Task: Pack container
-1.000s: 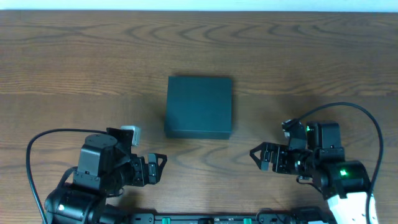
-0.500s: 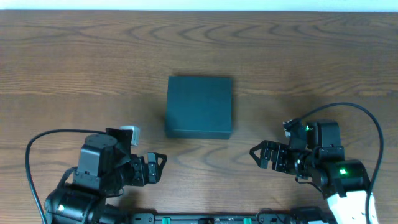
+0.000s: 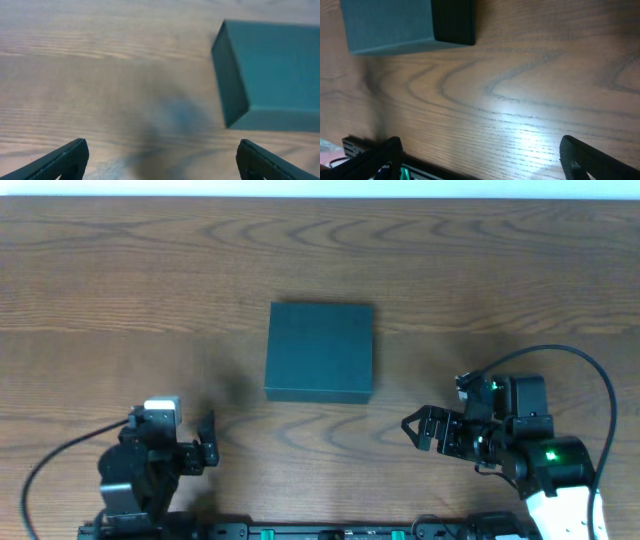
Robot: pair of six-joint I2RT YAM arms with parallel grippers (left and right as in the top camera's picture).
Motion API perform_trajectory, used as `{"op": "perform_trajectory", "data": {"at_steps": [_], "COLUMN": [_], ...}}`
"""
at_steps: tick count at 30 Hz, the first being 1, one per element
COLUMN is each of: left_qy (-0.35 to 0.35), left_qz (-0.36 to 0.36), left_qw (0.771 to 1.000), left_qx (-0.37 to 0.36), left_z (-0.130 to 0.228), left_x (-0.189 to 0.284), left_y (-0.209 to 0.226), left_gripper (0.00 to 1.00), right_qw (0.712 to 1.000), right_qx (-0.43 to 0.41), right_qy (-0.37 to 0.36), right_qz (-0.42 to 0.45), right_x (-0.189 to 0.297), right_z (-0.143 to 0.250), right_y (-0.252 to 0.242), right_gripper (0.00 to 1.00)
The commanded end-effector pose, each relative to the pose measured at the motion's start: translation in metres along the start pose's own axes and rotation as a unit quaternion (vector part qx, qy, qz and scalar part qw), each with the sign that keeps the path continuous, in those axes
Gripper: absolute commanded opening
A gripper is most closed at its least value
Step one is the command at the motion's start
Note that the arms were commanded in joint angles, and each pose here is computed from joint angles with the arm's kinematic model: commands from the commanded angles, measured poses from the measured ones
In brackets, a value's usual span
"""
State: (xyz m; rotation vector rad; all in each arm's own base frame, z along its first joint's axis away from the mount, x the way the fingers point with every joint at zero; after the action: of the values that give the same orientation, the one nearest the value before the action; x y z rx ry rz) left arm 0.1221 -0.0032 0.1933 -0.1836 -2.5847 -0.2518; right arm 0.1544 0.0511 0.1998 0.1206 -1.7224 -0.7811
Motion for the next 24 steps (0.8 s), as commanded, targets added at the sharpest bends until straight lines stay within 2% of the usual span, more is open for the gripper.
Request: {"op": "perform_trajectory", "data": {"at_steps": [1,5,11,24], "left_qy": [-0.014,-0.034,-0.028,-0.027], "left_qz": [-0.017,-0.022,-0.017,-0.017], "left_qw": [1.000,0.999,0.999,0.999], "left_qx": [-0.022,-0.002,0.024,0.025], "left_z": [0.016,0.030,0.046,0.047], "left_x": [-0.010,-0.022,-0.034,-0.034], "left_y": [0.000,-0.002,-0.005,-0.005], "left_gripper": [0.95,0.95,0.95,0.95], "right_qw": [1.000,1.000,1.000,1.000], "right_qx": [-0.003,-0.003,-0.003,-0.003], "right_qy": [0.004,0.004,0.004,0.004], "right_qz": [-0.001,-0.001,-0.001,-0.001], "right_x": [-0.001,-0.001,-0.001,-0.001], "right_z": [0.001,0.001,0.001,0.001], "right_y": [0.000,0.000,0.000,0.000], "right_gripper": [0.99,0.99,0.99,0.99]}}
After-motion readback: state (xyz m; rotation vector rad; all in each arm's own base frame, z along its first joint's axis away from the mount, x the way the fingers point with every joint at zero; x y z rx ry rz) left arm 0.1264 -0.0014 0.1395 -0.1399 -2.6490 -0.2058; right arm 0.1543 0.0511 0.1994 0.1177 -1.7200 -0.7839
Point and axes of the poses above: each gripper's point midway between its finger pads, its own x axis back along the fingers, its own y axis along the line the jaws close on, z = x × y, the point moved 9 cm from there along x, back along the fingers, and after that the axes turned 14 degrees about -x, right-handed, at the moved point
